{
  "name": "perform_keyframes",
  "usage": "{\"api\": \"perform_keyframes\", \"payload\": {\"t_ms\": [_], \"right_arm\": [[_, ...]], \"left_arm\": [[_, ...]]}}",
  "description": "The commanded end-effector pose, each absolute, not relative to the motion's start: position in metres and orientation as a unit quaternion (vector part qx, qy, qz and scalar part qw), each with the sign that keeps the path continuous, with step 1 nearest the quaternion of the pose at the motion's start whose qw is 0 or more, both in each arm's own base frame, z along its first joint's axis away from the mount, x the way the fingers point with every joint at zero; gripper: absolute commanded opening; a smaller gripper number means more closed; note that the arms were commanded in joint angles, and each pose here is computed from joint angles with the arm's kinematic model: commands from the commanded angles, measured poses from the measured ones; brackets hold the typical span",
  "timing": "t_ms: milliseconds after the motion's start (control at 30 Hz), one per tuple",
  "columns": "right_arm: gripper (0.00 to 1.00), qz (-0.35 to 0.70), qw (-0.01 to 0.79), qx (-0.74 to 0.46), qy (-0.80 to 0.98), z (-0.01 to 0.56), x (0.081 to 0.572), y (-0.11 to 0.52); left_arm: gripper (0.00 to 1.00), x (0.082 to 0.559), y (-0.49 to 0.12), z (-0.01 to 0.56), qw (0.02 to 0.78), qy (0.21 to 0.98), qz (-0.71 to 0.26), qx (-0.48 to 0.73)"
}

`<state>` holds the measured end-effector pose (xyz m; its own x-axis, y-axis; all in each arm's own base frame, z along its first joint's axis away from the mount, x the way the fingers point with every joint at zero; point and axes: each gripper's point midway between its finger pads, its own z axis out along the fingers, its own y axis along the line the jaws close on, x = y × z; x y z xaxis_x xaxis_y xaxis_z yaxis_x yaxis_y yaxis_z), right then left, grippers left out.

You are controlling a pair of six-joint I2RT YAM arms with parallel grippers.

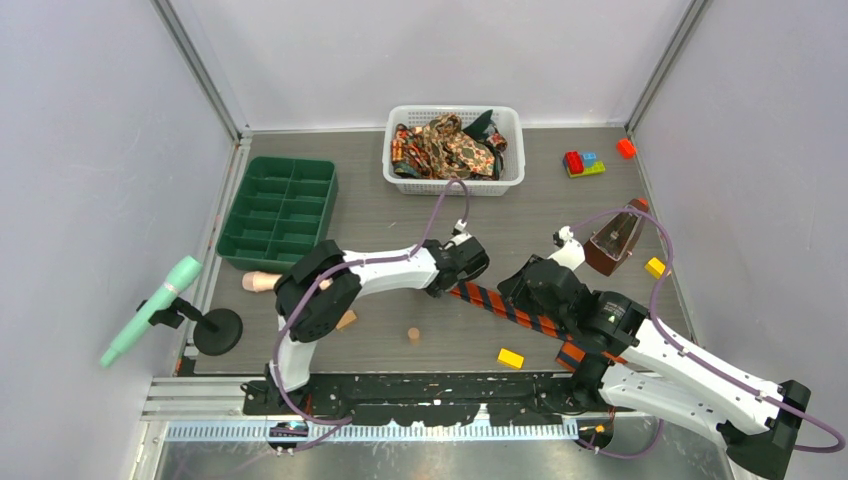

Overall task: Roll the ties
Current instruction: Roll the tie at the center of the board.

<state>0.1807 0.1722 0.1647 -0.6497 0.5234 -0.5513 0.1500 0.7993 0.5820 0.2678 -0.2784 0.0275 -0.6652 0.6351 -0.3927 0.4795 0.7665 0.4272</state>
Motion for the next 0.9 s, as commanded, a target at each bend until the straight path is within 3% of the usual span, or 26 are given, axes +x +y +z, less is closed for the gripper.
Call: {"api": "perform_keyframes", "payload": {"t_ms": [0,733,867], "right_arm": [[0.23,0.259,0.381,0.208,0.863,0.171,0.186,0.174],[0.26,0.264,0.366,0.203,0.869,0.154,0.193,0.192],[0.26,0.263,0.364,0.203,0.87,0.152,0.194,0.194]], "left_arm": [[0.37,0.265,-0.291,0.032,0.264,0.918,0.074,0.287],[0.35,0.277,-0.293,0.059,0.233,0.94,-0.119,0.217],[0.29,0.278,-0.29,0.064,0.229,0.942,-0.139,0.203]]}}
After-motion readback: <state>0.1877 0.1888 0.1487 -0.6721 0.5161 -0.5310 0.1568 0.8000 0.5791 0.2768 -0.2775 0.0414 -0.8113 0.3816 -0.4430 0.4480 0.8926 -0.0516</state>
